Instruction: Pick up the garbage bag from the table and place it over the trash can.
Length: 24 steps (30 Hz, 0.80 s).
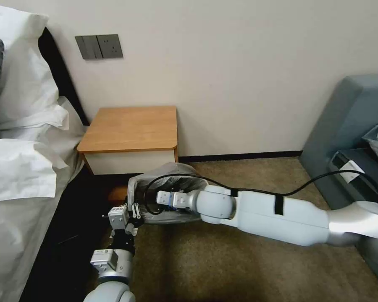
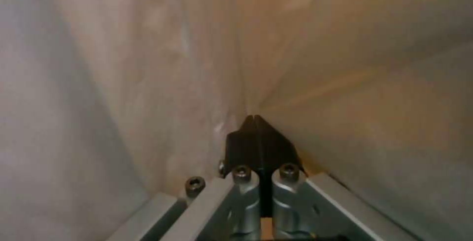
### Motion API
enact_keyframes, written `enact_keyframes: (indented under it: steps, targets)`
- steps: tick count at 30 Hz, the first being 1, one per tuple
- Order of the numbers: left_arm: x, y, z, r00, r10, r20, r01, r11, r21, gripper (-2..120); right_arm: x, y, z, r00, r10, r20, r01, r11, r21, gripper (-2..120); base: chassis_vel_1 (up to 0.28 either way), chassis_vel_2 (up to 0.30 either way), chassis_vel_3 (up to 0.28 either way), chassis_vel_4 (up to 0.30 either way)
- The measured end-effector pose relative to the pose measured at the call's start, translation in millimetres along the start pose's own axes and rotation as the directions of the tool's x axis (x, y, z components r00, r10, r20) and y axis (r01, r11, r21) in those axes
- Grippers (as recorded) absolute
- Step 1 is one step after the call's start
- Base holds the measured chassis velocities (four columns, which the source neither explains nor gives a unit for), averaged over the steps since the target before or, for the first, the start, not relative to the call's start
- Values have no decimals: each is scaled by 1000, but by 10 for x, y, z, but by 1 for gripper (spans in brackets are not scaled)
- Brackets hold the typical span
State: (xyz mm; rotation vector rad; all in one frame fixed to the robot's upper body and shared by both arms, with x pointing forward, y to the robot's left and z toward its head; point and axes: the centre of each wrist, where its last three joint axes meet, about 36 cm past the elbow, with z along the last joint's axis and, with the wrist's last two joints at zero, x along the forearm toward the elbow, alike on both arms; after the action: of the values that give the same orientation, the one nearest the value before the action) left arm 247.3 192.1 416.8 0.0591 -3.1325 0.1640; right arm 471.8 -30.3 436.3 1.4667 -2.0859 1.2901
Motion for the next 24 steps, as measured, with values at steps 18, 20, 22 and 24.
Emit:
enact_keyframes:
  steps: [18, 20, 22, 24]
  targets:
    - [-74, 51, 157, 990, -58, -129, 72, 991, 110, 7, 1185, 239, 187, 981, 82, 176, -55, 986, -155, 0, 0, 0, 0, 0]
    - [-79, 50, 148, 985, -64, -163, 87, 987, 136, 7, 1313, 280, 258, 978, 97, 185, -64, 983, -174, 0, 0, 0, 0, 0]
    - [-80, 46, 100, 973, -62, -224, 103, 979, 178, 6, 1545, 292, 354, 965, 155, 212, -111, 973, -203, 0, 0, 0, 0, 0]
    - [-75, 48, 62, 962, -50, -267, 106, 975, 197, 6, 1713, 284, 370, 945, 222, 239, -164, 957, -239, 0, 0, 0, 0, 0]
